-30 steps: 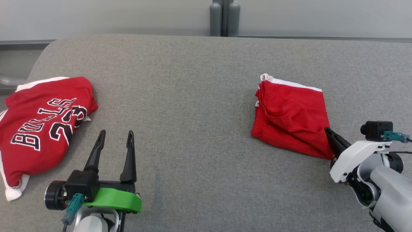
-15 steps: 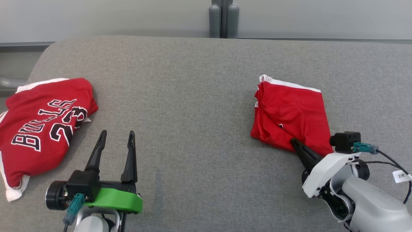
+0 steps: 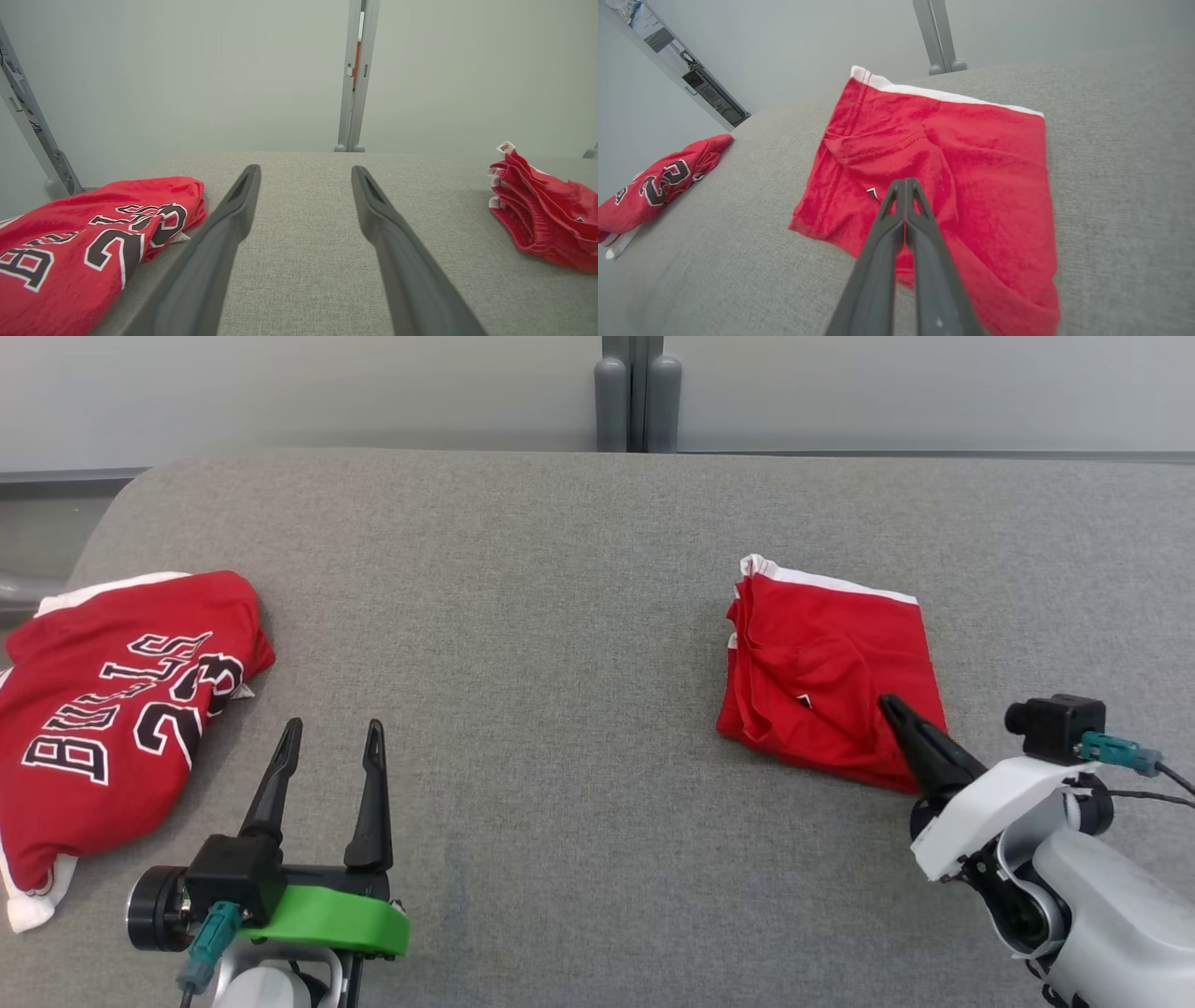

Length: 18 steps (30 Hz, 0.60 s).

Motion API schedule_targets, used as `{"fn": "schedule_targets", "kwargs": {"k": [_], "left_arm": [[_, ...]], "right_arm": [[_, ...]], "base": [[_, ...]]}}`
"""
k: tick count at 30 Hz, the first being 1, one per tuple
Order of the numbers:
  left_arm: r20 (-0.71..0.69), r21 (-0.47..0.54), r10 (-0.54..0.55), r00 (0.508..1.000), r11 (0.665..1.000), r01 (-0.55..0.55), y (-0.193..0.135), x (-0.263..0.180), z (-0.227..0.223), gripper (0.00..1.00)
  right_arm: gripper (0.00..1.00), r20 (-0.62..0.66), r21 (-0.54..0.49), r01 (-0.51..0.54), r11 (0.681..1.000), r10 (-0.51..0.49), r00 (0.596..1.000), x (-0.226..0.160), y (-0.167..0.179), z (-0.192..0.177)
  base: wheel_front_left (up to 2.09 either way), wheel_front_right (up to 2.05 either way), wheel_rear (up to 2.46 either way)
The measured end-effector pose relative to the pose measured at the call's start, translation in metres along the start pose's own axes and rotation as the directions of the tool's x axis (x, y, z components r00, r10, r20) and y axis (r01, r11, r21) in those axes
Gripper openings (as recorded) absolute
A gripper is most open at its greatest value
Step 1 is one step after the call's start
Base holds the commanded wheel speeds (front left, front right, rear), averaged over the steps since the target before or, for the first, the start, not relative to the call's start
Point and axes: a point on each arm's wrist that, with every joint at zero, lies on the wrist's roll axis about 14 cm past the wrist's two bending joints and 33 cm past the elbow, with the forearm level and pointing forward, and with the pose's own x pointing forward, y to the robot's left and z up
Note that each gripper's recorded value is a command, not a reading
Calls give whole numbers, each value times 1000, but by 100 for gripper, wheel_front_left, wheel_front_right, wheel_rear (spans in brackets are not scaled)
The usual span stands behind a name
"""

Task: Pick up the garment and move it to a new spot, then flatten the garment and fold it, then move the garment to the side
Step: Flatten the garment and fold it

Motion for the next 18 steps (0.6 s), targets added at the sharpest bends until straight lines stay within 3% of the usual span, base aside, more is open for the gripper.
{"fn": "schedule_targets", "kwargs": {"k": [1, 2, 3, 18], "left_arm": [[0, -1, -3, 1000, 1000, 3, -1, 0, 0, 100], [-1, -1, -4, 1000, 1000, 4, -1, 1, 0, 100], [-1, -1, -5, 1000, 1000, 5, -2, 1, -1, 100], [-12, 3, 7, 1000, 1000, -7, 2, 0, -4, 100]], "right_arm": [[24, 7, -6, 16, 1000, -16, 1000, -1, -6, 3], [73, 14, -16, 28, 999, -28, 1000, -2, -11, 6], [100, 23, -21, 37, 999, -36, 999, -2, -14, 10], [100, -49, -100, 38, 994, -43, 998, 27, -25, 8]], "base": [[0, 0, 0], [0, 0, 0], [0, 0, 0], [0, 0, 0]]}}
